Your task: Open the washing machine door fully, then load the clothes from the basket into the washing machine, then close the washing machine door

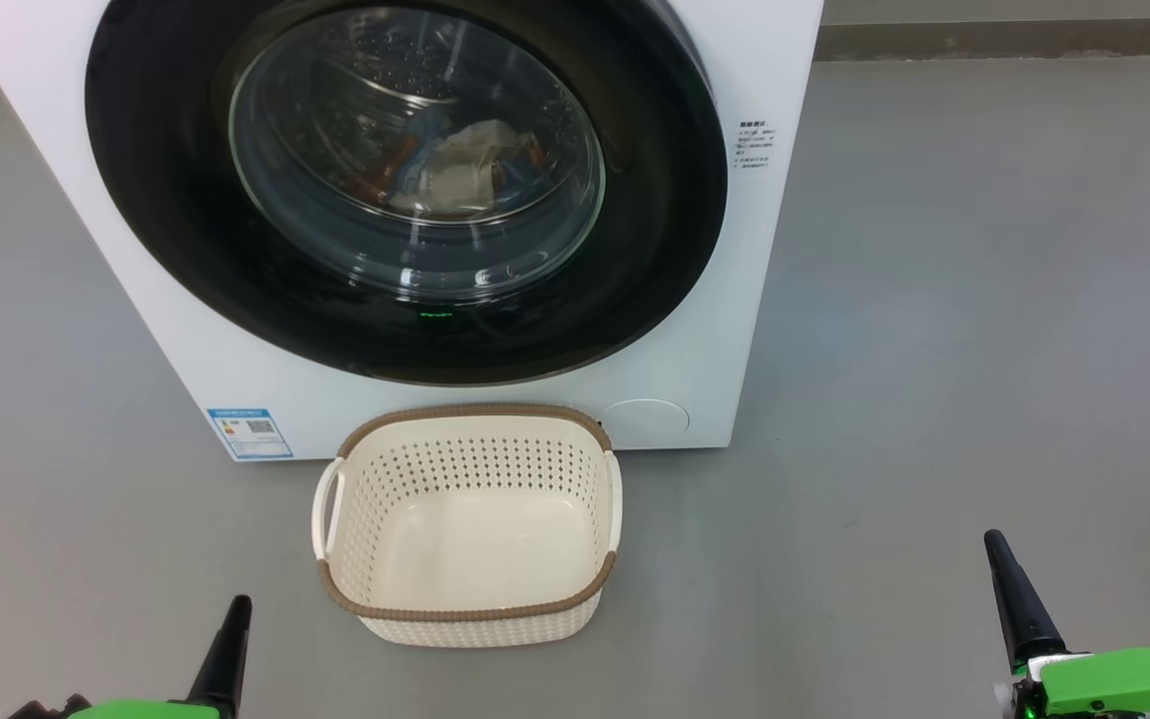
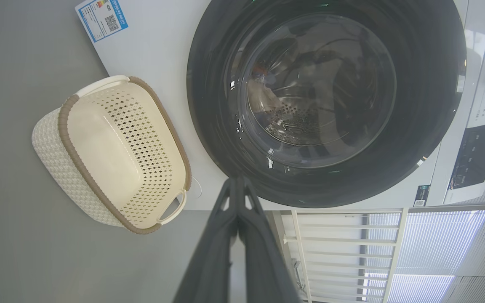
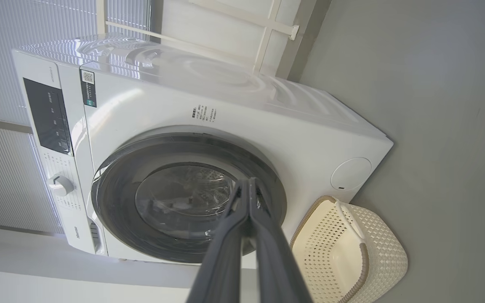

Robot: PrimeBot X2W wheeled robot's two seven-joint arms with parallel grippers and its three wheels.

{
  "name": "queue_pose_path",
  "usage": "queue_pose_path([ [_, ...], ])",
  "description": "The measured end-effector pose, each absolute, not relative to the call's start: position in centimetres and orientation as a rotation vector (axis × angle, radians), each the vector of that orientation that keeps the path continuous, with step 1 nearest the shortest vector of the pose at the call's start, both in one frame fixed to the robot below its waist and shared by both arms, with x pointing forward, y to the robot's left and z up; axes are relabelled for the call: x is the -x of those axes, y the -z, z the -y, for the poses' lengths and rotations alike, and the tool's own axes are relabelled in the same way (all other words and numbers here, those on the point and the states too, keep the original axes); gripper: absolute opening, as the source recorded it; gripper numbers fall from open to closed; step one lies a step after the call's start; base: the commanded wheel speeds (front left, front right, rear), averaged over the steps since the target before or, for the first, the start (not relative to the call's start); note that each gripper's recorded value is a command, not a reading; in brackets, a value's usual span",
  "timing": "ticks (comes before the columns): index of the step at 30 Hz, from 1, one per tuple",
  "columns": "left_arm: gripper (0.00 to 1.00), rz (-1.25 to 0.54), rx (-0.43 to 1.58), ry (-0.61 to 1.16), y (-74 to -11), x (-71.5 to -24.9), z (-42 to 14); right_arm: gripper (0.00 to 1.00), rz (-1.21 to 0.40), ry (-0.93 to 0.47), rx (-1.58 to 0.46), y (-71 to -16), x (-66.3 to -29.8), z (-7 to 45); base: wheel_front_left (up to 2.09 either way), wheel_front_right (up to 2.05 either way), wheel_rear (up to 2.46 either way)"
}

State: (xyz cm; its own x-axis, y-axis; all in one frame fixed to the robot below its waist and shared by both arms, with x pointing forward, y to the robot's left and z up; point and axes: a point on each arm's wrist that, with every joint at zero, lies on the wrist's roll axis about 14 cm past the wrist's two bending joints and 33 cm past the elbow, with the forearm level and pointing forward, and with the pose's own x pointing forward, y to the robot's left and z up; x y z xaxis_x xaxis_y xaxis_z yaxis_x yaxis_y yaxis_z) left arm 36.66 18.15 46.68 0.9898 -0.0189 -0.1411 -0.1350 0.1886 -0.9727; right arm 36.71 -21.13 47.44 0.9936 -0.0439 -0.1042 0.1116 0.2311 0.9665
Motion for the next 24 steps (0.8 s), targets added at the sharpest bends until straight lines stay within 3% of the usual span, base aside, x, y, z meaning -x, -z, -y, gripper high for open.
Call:
queue_pose_path([
  [24,0.00,-0.081,1.578,-0.036,-48.3,-37.8,-18.5,0.00,-0.030,0.079,-1.568,-48.4,-37.6,20.9,0.00,0.00,0.00],
])
